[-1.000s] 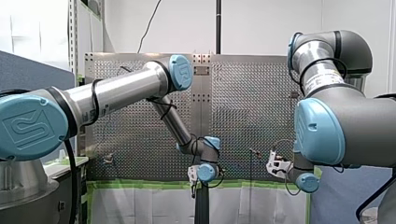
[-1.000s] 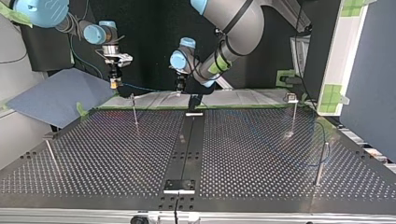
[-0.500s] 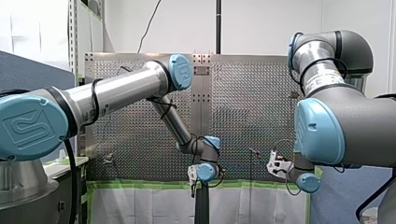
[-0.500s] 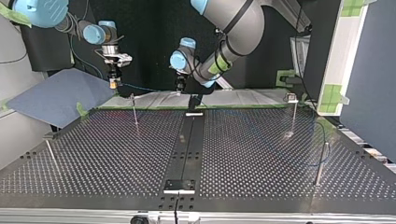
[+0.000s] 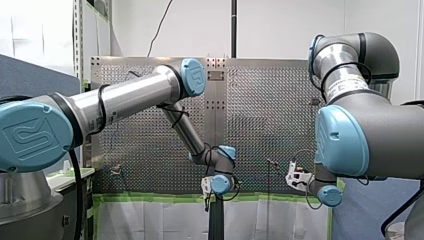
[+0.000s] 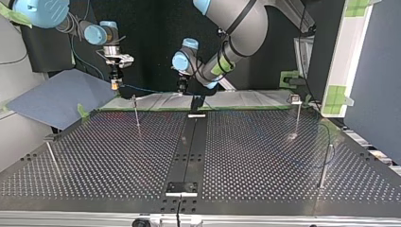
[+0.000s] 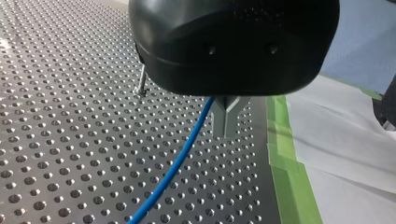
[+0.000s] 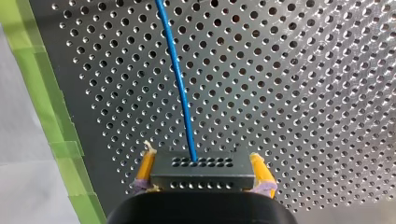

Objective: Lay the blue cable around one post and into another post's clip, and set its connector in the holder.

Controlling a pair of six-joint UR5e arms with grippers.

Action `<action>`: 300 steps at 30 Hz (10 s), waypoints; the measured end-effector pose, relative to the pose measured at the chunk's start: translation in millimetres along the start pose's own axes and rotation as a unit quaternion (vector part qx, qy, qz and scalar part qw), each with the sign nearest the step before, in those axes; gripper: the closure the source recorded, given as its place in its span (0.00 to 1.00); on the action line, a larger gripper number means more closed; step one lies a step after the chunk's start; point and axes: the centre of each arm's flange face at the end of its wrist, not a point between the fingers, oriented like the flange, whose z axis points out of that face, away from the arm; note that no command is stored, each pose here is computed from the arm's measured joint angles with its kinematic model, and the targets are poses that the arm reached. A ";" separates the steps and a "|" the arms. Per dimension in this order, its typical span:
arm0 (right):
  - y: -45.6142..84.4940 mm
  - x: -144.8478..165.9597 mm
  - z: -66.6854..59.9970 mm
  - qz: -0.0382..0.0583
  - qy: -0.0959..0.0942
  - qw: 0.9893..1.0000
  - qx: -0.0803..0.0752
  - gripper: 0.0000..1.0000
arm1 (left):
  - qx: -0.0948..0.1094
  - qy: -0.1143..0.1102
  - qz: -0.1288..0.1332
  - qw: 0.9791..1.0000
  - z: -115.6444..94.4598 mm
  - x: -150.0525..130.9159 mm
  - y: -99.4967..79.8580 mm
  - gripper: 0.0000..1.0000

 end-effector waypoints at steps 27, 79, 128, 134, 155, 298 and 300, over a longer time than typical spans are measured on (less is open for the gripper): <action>2.2 1.5 1.1 -0.003 0.006 1.000 -0.001 1.00 | 0.006 0.007 0.018 1.000 -1.5 -7.5 -2.9 0.49; 4.5 0.8 0.7 -0.005 0.006 1.000 -0.005 1.00 | 0.013 0.015 0.049 0.999 -6.6 -22.7 -11.0 1.00; 37.7 0.1 -8.2 -0.014 -0.010 0.997 -0.077 1.00 | 0.034 -0.013 0.050 0.998 -29.6 -28.8 -78.5 1.00; 49.5 1.9 -9.6 -0.014 -0.007 0.996 -0.088 1.00 | 0.033 -0.013 0.051 0.998 -34.6 -27.3 -84.3 1.00; 68.8 9.7 -3.1 -0.016 0.002 0.996 -0.083 1.00 | 0.038 -0.034 0.053 0.997 -42.3 -52.4 -104.4 1.00; 97.3 28.2 28.4 -0.035 0.013 0.997 -0.067 1.00 | 0.081 -0.024 0.057 0.995 -21.3 -41.1 -100.8 0.98; 97.3 28.1 28.3 -0.035 0.013 0.997 -0.067 1.00 | 0.081 -0.024 0.057 0.995 -20.2 -40.8 -101.1 0.98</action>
